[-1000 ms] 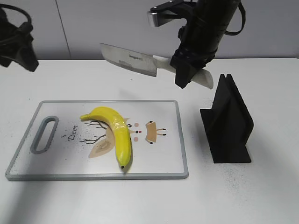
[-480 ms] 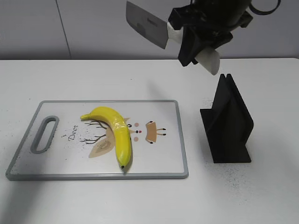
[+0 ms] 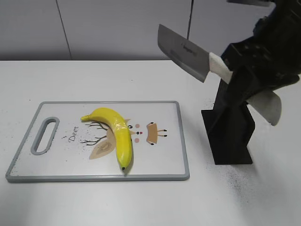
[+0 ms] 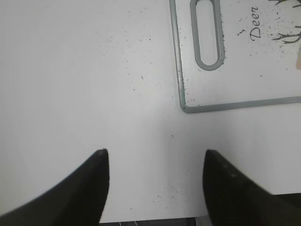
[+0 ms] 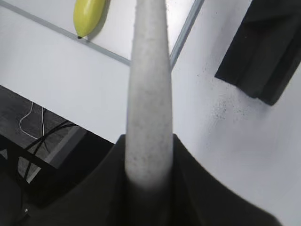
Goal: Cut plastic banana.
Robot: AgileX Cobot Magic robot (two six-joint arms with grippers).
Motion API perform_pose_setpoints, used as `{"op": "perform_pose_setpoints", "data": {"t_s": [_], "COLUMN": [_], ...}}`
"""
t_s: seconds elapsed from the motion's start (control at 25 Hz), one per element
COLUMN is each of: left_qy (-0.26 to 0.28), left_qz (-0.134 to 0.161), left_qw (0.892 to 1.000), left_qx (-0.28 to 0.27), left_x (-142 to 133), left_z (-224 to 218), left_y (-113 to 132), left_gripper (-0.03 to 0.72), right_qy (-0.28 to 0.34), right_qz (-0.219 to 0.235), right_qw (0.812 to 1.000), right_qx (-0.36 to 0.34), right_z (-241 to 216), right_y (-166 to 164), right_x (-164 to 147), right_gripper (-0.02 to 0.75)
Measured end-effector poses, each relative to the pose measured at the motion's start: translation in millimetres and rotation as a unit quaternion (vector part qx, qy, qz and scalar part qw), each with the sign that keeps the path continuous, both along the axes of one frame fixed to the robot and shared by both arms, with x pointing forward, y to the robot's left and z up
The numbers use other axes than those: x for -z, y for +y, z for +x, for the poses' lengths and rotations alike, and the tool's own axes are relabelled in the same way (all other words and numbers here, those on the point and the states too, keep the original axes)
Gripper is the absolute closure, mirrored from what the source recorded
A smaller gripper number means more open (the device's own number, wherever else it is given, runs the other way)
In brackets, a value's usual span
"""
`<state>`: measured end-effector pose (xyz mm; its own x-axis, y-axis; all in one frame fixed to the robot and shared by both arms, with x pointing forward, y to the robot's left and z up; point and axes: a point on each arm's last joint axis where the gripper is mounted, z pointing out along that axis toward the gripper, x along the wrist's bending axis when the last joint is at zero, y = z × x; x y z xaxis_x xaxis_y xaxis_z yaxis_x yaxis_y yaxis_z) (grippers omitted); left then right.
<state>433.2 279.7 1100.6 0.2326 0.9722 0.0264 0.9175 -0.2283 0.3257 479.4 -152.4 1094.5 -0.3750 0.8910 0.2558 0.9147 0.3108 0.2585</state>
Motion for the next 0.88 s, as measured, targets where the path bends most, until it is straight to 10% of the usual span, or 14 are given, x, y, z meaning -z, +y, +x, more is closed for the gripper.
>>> {"op": "perform_pose_setpoints", "data": {"t_s": [0.88], "left_qy": [-0.298], "left_qz": [-0.022], "left_qw": [0.954], "left_qx": [-0.003], "left_x": [34.5], "left_z": [-202.3], "left_y": [22.6], "left_gripper": [0.104], "right_qy": [-0.044], "right_qz": [-0.013], "right_qw": [0.988], "right_qx": [0.148], "right_z": [-79.2], "right_y": [-56.8], "right_x": [13.0], "right_gripper": [0.577]}}
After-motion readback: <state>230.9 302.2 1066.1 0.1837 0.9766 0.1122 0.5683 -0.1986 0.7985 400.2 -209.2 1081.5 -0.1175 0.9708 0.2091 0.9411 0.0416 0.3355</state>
